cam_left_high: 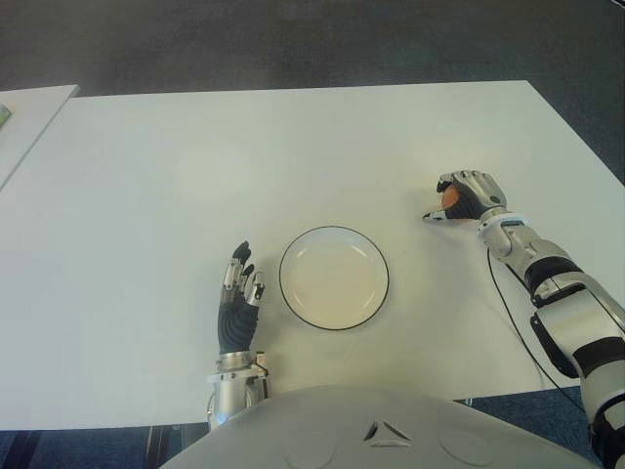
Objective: Put the apples into the plate.
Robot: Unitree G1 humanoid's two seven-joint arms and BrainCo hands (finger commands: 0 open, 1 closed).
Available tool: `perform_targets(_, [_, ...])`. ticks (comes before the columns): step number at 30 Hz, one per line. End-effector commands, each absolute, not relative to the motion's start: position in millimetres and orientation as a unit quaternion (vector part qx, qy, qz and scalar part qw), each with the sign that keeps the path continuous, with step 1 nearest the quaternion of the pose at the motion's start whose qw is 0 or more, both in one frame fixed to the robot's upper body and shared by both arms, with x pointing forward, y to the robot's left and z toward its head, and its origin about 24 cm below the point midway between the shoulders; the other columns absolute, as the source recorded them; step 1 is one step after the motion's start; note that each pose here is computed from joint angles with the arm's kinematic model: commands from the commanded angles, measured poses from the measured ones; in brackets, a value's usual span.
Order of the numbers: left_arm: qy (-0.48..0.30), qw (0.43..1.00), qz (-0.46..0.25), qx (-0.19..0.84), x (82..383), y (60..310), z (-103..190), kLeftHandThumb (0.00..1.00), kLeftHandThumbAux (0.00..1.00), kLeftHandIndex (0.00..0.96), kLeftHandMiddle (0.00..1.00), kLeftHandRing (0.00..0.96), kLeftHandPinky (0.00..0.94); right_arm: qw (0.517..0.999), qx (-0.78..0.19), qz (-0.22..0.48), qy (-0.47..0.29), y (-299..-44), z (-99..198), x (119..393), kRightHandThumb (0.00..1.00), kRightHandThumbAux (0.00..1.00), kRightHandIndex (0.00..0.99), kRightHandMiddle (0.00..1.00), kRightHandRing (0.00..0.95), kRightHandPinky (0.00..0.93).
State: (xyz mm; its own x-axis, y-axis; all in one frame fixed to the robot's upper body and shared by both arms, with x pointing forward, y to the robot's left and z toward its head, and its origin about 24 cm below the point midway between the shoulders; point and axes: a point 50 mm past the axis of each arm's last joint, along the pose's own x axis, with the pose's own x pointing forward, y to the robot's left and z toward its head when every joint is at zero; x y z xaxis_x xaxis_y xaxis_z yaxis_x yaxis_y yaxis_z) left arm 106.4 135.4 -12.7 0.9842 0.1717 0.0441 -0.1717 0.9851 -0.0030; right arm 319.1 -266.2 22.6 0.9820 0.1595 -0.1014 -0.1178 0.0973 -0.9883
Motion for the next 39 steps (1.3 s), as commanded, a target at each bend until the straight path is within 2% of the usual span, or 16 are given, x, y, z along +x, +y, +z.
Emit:
perform_targets(1, [-0.013,0.997,0.079,0.004,104.6,135.5,-13.5,0.0,0.433,0.0,0.0,0.0,0.0,0.743,-0.652,0.146,0.041,-264.6,-8.4,297.5,0.728,0.713,0.443,0.765,0.679,0.361])
perform_targets(3, [-0.011,0.997,0.08,0.002,104.6,135.9,-13.7,0.0,0.434,0.0,0.0,0.0,0.0,0.747,-0.647,0.145,0.043,-264.8,-8.5,297.3,0.729,0.712,0.443,0.776,0.701,0.463])
perform_targets(6, [-0.01,0.997,0.08,0.003,104.7,136.6,-13.8,0.0,0.435,0.0,0.0,0.0,0.0,0.751,-0.643,0.144,0.045,-264.6,-8.6,297.1,0.729,0.712,0.442,0.787,0.722,0.522])
perform_targets(10, [-0.01,0.997,0.079,0.004,104.8,137.3,-13.8,0.0,0.437,0.0,0.0,0.0,0.0,0.753,-0.641,0.144,0.045,-264.4,-8.8,296.9,0.729,0.712,0.442,0.799,0.736,0.514])
perform_targets(13, [-0.01,0.997,0.077,0.005,104.8,137.8,-13.6,0.0,0.438,0.0,0.0,0.0,0.0,0.754,-0.64,0.144,0.045,-264.4,-8.9,296.6,0.728,0.712,0.442,0.806,0.738,0.457])
perform_targets(18, [-0.011,0.997,0.077,0.01,104.3,138.7,-13.1,0.0,0.437,0.0,0.0,0.0,0.0,0.755,-0.638,0.143,0.045,-264.4,-9.1,296.2,0.728,0.712,0.442,0.811,0.749,0.526])
perform_targets(22, [-0.01,0.997,0.077,0.011,104.2,139.1,-13.2,0.0,0.437,0.0,0.0,0.0,0.0,0.755,-0.638,0.143,0.045,-264.7,-9.2,295.9,0.727,0.712,0.442,0.816,0.753,0.504])
perform_targets(24, [-0.01,0.997,0.077,0.012,104.2,139.5,-13.2,0.0,0.436,0.0,0.0,0.0,0.0,0.757,-0.636,0.144,0.045,-264.6,-9.2,295.8,0.727,0.712,0.442,0.821,0.744,0.381])
perform_targets(26, [-0.01,0.997,0.076,0.013,104.2,139.7,-13.2,0.0,0.435,0.0,0.0,0.0,0.0,0.758,-0.634,0.144,0.047,-264.7,-9.4,295.8,0.727,0.711,0.442,0.822,0.739,0.341])
perform_targets(28, [-0.009,0.997,0.076,0.014,104.1,140.1,-13.3,0.0,0.434,0.0,0.0,0.0,0.0,0.759,-0.633,0.145,0.05,-264.9,-9.6,295.7,0.728,0.711,0.442,0.822,0.74,0.374])
perform_targets(29, [-0.008,0.997,0.076,0.015,104.0,140.2,-13.4,0.0,0.433,0.0,0.0,0.0,0.0,0.759,-0.633,0.145,0.051,-265.0,-9.6,295.7,0.728,0.711,0.442,0.823,0.746,0.437])
perform_targets(32, [-0.006,0.997,0.076,0.015,103.7,140.7,-13.8,0.0,0.432,0.0,0.0,0.0,0.0,0.759,-0.633,0.145,0.051,-265.1,-9.5,295.7,0.728,0.711,0.442,0.822,0.754,0.526])
perform_targets(36, [-0.006,0.997,0.076,0.014,103.5,140.9,-13.7,0.0,0.435,0.0,0.0,0.0,0.0,0.759,-0.633,0.144,0.046,-264.7,-9.4,295.3,0.728,0.711,0.442,0.833,0.767,0.484])
perform_targets(39, [-0.005,0.997,0.076,0.014,103.4,140.9,-13.4,0.0,0.438,0.0,0.0,0.0,0.0,0.76,-0.633,0.143,0.044,-264.2,-9.6,295.2,0.729,0.711,0.442,0.838,0.763,0.384])
